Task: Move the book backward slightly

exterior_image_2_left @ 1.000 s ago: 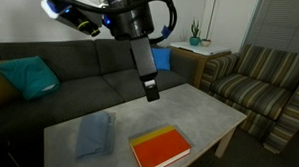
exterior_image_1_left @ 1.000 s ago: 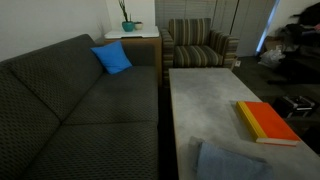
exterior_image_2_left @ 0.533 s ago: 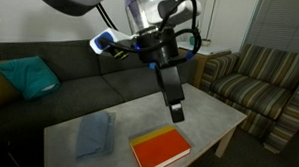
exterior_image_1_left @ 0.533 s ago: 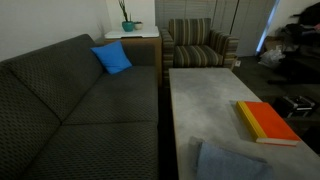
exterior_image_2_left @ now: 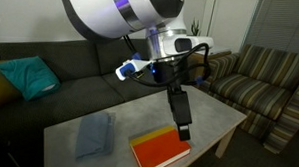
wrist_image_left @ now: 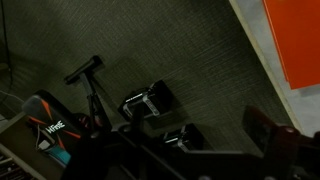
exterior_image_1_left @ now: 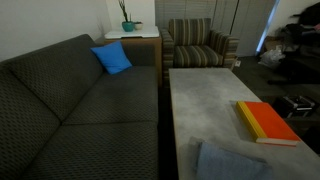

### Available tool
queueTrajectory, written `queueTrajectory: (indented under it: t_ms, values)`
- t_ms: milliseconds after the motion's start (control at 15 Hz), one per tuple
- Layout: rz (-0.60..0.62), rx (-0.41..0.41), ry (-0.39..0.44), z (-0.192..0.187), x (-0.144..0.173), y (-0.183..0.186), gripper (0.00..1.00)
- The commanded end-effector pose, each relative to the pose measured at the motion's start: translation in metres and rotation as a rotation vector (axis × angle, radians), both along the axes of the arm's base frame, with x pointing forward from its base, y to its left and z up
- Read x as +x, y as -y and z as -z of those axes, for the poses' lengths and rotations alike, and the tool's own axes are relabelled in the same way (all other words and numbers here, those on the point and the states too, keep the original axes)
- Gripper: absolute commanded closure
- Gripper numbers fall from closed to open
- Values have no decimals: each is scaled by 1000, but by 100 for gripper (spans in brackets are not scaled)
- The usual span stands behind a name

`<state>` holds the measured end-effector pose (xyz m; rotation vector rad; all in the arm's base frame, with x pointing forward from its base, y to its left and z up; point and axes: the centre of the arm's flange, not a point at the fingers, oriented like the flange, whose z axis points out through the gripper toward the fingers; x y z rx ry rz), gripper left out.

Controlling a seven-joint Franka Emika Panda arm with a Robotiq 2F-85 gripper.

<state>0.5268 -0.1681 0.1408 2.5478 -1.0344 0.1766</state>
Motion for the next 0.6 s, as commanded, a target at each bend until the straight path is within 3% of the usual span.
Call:
queueTrajectory:
  t_ms: [0,200,533]
  values:
    - [-23,0,1,0,-1,0,0]
    - [-53,-66,18,21,20,15,0]
    - [-139,-28,28,71,59,44,0]
